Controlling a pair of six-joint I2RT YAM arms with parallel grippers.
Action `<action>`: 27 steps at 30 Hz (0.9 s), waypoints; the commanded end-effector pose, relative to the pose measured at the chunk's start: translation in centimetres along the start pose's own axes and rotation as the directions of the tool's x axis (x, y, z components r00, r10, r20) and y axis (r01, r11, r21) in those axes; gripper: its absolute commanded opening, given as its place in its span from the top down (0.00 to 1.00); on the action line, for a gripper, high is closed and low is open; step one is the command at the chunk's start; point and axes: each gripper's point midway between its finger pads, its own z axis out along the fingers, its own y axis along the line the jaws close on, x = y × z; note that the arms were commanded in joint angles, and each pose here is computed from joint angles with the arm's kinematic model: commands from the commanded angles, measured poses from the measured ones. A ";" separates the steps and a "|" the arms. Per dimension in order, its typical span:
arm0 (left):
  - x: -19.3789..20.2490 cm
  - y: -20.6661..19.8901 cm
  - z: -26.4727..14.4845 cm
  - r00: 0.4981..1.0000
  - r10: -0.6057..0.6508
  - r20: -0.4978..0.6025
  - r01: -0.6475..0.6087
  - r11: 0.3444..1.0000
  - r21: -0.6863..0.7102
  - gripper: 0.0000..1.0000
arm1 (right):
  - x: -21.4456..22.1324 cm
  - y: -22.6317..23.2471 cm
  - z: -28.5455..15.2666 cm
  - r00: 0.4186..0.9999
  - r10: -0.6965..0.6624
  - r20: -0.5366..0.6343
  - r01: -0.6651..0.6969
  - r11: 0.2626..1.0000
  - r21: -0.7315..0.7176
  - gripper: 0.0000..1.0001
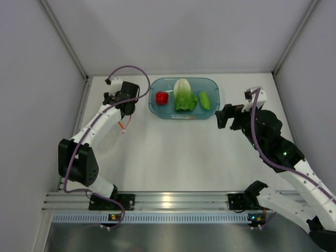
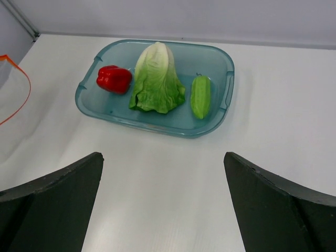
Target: Open the zip-top bag and remove the fake food
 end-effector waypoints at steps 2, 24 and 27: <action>-2.0 -1.2 -0.8 0.995 -0.104 0.006 0.103 0.991 0.084 0.59 | 1.0 -1.7 -1.0 0.998 -0.029 -0.051 0.032 0.998 0.063 0.00; -5.8 7.8 -11.5 0.882 -0.457 0.116 0.364 0.817 0.447 0.02 | 0.0 -6.5 -4.7 0.998 -0.061 -0.003 0.059 0.962 0.266 0.01; -4.8 10.0 -13.5 0.864 -0.480 0.155 0.343 0.784 0.517 0.02 | 0.1 -6.7 -5.3 0.998 -0.064 -0.006 0.063 0.962 0.265 0.01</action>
